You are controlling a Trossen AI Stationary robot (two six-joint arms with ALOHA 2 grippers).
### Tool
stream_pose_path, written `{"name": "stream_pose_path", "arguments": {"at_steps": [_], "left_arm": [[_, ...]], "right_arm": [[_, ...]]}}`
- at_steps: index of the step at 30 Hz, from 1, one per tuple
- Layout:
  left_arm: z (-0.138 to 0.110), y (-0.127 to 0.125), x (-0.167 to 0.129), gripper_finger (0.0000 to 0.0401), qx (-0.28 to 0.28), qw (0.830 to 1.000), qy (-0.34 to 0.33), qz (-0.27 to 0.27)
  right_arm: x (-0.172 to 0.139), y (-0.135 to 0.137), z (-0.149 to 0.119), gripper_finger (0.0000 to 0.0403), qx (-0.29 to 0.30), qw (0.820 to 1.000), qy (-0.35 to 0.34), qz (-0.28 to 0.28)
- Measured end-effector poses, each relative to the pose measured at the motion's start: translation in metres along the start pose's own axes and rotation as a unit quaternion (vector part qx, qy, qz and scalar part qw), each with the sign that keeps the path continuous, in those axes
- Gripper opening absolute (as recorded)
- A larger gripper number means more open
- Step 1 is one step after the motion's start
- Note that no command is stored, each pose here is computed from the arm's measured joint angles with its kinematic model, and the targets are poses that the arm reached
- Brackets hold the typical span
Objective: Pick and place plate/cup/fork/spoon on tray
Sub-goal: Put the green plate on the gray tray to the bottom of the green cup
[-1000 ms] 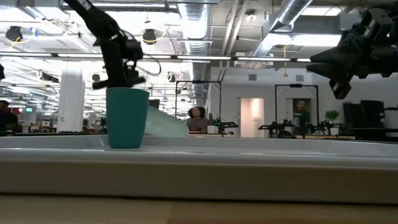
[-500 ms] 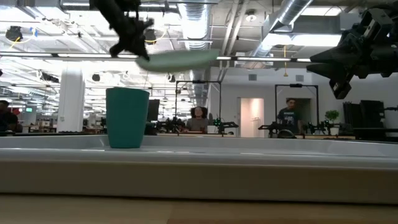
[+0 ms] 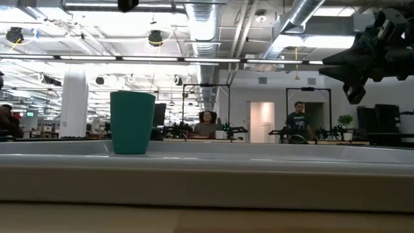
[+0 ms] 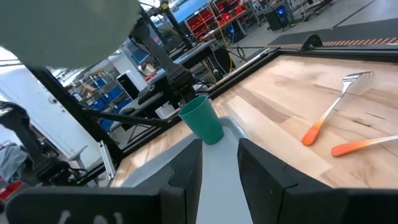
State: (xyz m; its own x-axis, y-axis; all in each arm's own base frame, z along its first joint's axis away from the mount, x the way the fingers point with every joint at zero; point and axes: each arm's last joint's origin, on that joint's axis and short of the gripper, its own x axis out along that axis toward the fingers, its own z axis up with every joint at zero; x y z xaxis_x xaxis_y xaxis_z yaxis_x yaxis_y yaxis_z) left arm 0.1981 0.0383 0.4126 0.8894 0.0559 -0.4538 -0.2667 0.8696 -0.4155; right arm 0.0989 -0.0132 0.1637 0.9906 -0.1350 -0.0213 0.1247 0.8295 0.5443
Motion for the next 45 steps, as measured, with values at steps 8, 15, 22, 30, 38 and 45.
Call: {"name": "stream_pose_path", "arguments": {"at_steps": [8, 15, 22, 30, 38, 45], "left_arm": [[-0.05, -0.071, 0.008, 0.0, 0.008, 0.996, 0.081, -0.033], [-0.093, -0.097, 0.003, 0.0, -0.038, 0.992, 0.104, 0.069], [-0.12, -0.09, -0.009, 0.0, -0.104, 0.967, 0.144, 0.184], [-0.144, -0.08, 0.001, 0.0, -0.137, 0.941, 0.193, 0.241], [-0.171, -0.075, 0.015, 0.0, -0.172, 0.925, 0.243, 0.235], [-0.189, -0.072, 0.025, 0.0, -0.178, 0.917, 0.288, 0.212]], "right_arm": [[0.0, 0.0, 0.0, 0.0129, 0.0, 1.0, 0.001, -0.001], [0.0, 0.0, 0.0, 0.0129, 0.0, 1.0, 0.001, -0.001], [0.0, 0.0, 0.0, 0.0129, -0.004, 1.0, 0.001, -0.001], [0.0, 0.0, 0.0, 0.0129, -0.006, 1.0, 0.001, -0.001], [0.0, 0.0, 0.0, 0.0129, -0.006, 1.0, 0.001, -0.001], [0.0, 0.0, 0.0, 0.0129, -0.006, 1.0, 0.001, -0.001]]}}
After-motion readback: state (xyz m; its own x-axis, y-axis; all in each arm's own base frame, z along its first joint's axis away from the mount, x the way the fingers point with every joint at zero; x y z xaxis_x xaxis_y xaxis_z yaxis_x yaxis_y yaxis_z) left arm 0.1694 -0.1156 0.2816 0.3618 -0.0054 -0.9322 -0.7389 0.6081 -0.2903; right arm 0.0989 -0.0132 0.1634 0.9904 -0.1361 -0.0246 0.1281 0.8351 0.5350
